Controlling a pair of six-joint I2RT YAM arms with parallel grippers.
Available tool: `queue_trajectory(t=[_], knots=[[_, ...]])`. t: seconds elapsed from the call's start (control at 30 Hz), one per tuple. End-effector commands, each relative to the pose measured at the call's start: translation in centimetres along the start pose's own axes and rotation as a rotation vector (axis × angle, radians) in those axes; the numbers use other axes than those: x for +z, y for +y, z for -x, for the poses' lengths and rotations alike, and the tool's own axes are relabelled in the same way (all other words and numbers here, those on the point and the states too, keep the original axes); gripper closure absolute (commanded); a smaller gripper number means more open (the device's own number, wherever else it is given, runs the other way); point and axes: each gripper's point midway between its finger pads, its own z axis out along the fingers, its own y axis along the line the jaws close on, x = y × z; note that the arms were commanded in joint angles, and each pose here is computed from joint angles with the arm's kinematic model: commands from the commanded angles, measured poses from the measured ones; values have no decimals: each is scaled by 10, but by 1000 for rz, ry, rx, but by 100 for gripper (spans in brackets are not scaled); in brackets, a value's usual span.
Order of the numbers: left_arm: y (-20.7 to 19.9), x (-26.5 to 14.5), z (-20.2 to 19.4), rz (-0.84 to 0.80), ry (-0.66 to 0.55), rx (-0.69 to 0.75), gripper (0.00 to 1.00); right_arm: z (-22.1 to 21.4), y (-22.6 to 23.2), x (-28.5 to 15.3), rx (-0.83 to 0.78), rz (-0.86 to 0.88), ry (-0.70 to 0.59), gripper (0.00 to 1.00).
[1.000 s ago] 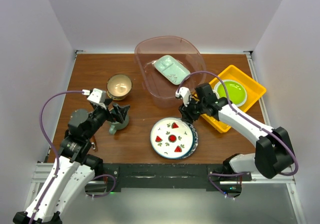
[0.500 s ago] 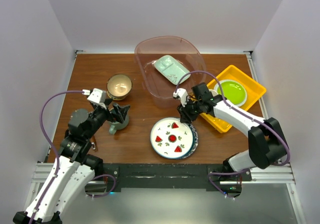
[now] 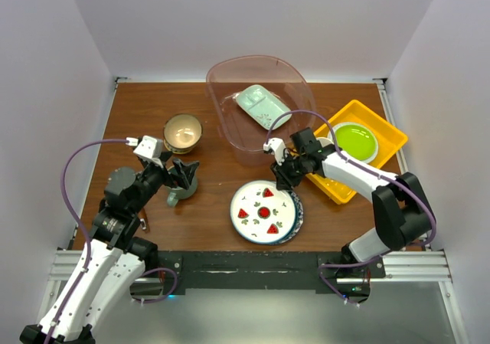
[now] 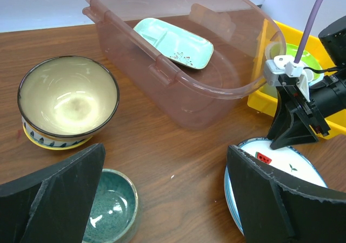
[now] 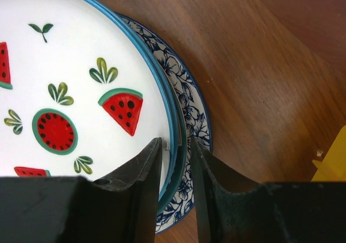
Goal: Place the mixed dishes into the plastic bin
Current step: Pick up the plate at the center of the board.
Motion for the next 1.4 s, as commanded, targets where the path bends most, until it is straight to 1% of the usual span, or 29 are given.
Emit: queue_trajectory(t=[0.0,0.1,0.13,0.37,0.6,0.87,1.37], knots=[[-1,1,8,-14,-31,28,0,15,-5,-3,-19,-9,-22,70],[-1,1,7,-13,-29,26,0,15,-5,-3,-21,-13,-18,74],[-1,1,7,-13,-28,27,0,15,-5,-3,-23,-15,-18,78],[-1,1,7,-13,-28,26,0,21,-5,-9,-37,-25,-40,92],[-1,2,6,-16,-24,25,0,28,-2,-16,-56,-22,-67,100],[-2,2,6,-18,-22,24,0,35,3,-26,-100,-12,-104,100],[-5,4,3,-38,-12,21,0,42,8,-37,-135,0,-142,100]])
